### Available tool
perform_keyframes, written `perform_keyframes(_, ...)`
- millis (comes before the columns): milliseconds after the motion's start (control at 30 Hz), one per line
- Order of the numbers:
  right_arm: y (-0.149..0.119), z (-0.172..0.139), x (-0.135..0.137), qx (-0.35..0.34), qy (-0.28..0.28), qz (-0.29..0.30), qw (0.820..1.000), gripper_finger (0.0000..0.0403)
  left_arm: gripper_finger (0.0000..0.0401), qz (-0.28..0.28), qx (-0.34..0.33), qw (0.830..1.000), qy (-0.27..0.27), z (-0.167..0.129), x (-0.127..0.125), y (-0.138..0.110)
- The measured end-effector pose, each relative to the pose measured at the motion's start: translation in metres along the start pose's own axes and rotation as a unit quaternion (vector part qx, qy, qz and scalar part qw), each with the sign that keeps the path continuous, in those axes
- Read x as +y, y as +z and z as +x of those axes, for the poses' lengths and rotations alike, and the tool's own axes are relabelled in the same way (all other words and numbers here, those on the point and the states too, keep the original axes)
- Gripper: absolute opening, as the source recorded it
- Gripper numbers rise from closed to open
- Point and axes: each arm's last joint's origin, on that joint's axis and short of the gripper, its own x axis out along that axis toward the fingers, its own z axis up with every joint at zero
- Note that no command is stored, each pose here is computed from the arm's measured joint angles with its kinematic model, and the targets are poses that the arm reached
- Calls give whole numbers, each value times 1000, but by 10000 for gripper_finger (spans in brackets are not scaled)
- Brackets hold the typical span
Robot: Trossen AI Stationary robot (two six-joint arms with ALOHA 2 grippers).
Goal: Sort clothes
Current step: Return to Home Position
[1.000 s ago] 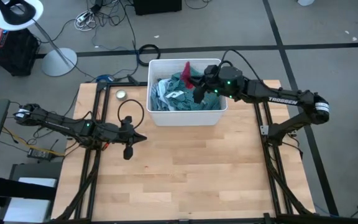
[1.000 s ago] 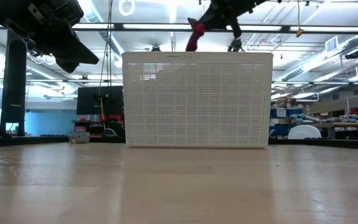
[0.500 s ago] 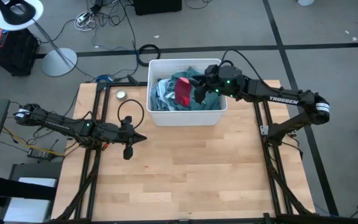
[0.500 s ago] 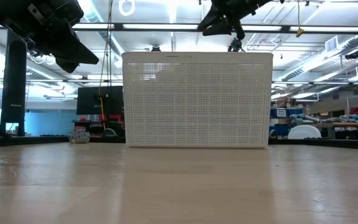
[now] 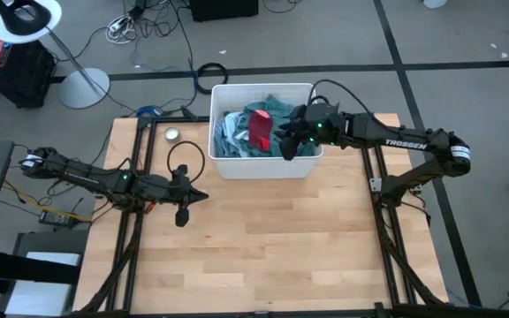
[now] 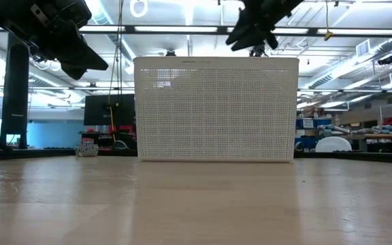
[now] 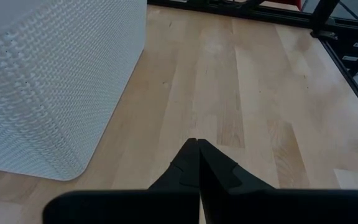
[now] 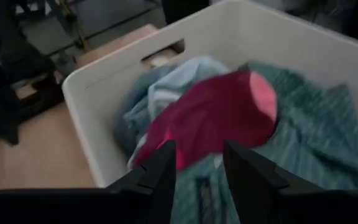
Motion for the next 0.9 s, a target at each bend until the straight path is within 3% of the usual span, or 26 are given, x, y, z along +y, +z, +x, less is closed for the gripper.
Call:
perform_keyframes(200, -10, -23, 8, 45, 16, -4, 999, 134, 0, 1, 0, 1000, 0, 0, 0, 0)
perform_keyframes(500, -30, -64, 29, 126, 97, -31, 987, 134, 0, 1, -9, 999, 30, 0, 2, 1)
perform_keyframes(633, -48, -76, 37, 167, 107, -28, 980, 134, 0, 2, -5, 1000, 23, 0, 1, 0)
perform_keyframes(900, -97, -80, 49, 243, 105, -85, 961, 134, 0, 2, -6, 1000, 21, 0, 1, 0)
